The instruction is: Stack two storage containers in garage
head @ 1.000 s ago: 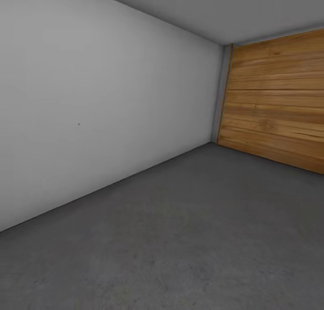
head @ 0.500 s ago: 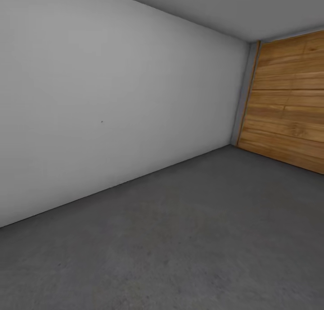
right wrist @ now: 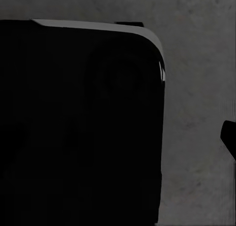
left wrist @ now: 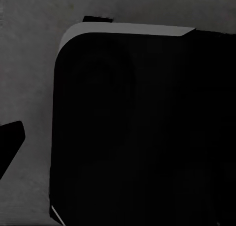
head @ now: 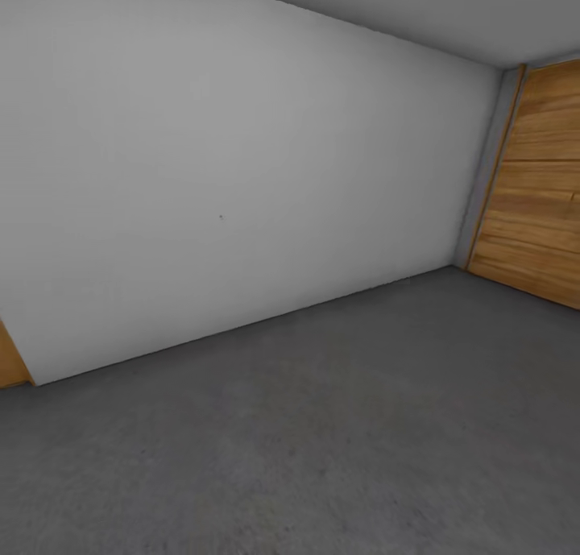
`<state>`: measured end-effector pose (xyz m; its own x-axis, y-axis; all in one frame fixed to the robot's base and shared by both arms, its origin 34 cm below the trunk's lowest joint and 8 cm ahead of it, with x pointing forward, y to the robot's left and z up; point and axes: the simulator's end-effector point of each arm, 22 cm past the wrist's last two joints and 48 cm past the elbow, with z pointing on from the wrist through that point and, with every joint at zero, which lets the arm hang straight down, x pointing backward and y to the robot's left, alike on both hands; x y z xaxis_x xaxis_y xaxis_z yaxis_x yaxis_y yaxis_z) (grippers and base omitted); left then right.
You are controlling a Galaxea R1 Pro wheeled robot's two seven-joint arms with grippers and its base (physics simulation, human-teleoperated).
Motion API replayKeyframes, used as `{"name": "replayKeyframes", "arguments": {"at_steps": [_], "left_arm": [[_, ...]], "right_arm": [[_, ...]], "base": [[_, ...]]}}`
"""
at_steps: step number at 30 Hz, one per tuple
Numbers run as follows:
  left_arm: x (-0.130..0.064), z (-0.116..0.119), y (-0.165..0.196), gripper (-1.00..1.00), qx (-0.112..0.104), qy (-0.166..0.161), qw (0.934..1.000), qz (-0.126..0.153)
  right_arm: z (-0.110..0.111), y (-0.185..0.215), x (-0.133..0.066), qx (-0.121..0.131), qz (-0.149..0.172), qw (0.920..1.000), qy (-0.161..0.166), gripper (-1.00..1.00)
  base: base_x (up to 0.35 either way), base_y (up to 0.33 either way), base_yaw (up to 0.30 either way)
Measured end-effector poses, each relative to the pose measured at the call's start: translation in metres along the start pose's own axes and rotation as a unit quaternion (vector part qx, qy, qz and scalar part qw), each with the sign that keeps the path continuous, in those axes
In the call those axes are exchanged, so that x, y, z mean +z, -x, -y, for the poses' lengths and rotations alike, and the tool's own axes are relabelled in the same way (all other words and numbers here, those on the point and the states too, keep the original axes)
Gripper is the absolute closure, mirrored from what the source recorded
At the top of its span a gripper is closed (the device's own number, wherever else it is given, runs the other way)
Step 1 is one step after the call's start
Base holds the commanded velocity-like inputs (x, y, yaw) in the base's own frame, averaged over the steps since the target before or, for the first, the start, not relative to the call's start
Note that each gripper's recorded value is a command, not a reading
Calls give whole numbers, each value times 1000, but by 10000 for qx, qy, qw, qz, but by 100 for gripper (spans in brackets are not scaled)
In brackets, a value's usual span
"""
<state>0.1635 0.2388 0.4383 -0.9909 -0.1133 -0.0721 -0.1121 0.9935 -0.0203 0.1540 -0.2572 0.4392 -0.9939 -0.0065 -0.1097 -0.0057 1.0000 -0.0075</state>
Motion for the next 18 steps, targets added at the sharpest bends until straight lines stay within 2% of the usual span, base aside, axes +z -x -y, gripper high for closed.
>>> {"name": "replayKeyframes", "arguments": {"at_steps": [18], "left_arm": [[0,0,0,-100,-1,0,10000,0]], "right_arm": [[-1,0,0,-2,-11,10000,4,-100]], "base": [[0,0,295]]}}
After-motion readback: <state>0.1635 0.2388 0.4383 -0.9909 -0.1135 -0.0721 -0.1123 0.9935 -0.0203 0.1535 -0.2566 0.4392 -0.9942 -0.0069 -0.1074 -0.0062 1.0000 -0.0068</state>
